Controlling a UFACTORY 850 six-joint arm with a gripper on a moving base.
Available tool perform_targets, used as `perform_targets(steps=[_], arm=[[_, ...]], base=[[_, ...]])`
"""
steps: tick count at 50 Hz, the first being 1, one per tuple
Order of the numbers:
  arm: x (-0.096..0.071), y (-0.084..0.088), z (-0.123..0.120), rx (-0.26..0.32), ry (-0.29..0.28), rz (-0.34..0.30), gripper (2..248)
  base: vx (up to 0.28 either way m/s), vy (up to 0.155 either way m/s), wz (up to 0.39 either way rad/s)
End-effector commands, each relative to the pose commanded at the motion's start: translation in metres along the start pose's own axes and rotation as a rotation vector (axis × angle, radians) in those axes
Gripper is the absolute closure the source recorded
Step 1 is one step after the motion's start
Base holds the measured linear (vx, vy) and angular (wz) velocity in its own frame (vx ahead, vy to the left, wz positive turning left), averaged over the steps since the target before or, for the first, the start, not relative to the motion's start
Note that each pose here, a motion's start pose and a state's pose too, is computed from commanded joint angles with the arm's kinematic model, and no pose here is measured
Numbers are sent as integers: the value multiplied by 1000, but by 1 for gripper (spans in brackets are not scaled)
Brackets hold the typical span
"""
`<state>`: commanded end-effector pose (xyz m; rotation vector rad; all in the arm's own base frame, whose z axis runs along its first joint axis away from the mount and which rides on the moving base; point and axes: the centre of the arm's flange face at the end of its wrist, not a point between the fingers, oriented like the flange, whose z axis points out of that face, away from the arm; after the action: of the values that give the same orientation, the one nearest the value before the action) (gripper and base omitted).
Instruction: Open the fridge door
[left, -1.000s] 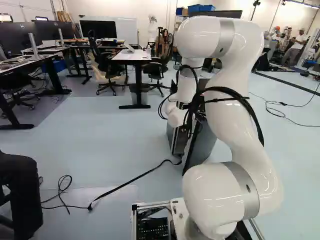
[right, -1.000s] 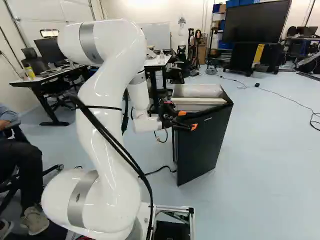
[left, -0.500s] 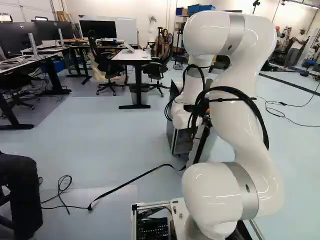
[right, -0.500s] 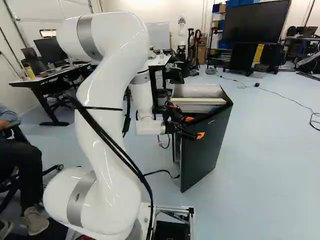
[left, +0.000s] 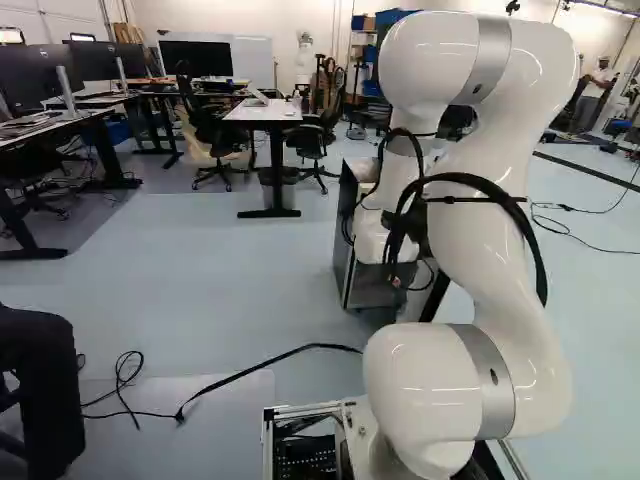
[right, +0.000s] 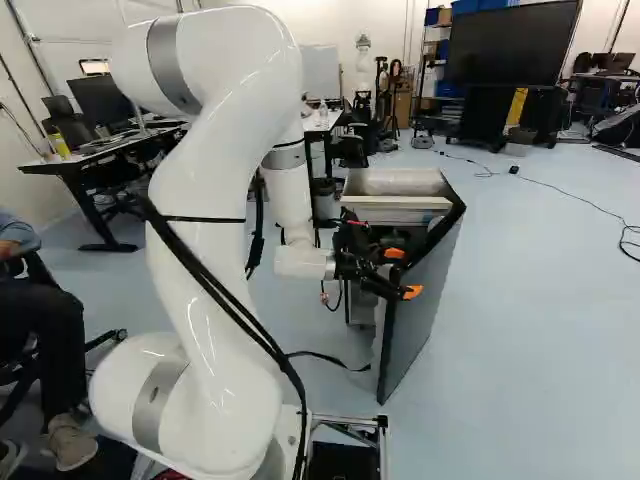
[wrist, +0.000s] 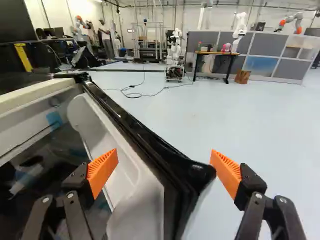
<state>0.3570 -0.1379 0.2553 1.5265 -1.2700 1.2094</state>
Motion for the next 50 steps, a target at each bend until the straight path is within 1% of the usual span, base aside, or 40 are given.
perform_targets(steps=[19, 24, 36, 50], arm=[[3, 36, 6, -119, -8, 3, 3], [3, 43, 7, -145, -9, 5, 3], [3, 46, 7, -160, -10, 6, 3], [4, 43, 8, -158, -8, 9, 3]], base=[[0, 0, 0], [0, 0, 0], [0, 0, 0], [0, 0, 0]])
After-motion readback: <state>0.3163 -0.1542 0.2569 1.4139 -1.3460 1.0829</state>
